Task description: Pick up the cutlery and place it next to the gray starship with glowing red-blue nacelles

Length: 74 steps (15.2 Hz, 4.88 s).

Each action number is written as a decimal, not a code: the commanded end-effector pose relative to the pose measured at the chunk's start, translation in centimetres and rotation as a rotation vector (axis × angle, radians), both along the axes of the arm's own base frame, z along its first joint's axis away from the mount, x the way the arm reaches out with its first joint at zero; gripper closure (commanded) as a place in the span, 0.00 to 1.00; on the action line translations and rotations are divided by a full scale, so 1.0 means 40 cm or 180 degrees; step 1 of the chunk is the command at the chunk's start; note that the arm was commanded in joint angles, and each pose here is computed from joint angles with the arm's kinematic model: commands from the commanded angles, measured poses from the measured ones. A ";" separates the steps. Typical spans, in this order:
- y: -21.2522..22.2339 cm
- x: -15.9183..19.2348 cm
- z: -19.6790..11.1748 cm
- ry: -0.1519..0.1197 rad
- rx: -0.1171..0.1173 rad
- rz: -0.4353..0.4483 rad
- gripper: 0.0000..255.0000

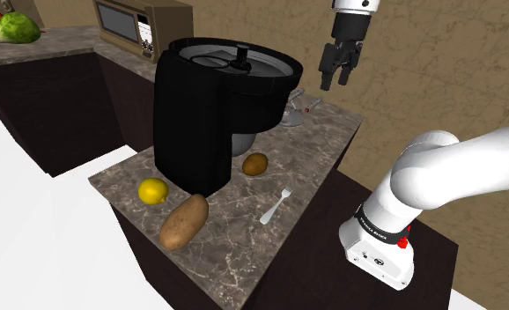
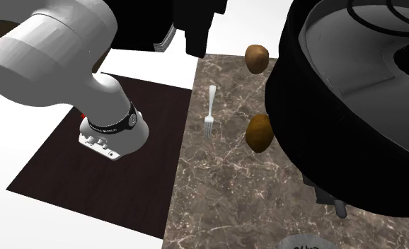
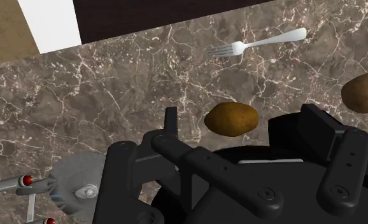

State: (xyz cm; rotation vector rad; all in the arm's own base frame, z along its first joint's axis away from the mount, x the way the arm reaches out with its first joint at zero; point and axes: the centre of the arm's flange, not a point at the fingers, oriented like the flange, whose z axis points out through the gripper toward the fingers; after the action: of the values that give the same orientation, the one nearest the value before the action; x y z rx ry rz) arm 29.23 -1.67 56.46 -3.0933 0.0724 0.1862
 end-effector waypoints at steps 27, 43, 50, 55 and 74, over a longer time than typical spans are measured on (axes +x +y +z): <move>0.324 0.021 -0.767 0.0164 -0.1016 -0.3364 0.00; 0.314 0.002 -0.851 0.0164 -0.1016 -0.3364 1.00; 0.314 0.003 -0.851 0.0164 -0.1016 -0.3364 1.00; 0.314 0.002 -0.798 0.0164 -0.1016 -0.3364 1.00; 0.314 0.002 -0.547 0.0164 -0.1016 -0.3364 1.00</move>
State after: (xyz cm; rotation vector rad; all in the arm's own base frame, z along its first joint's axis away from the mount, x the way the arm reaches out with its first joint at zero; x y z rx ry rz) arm 29.41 10.90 34.05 -2.8260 1.7862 0.2064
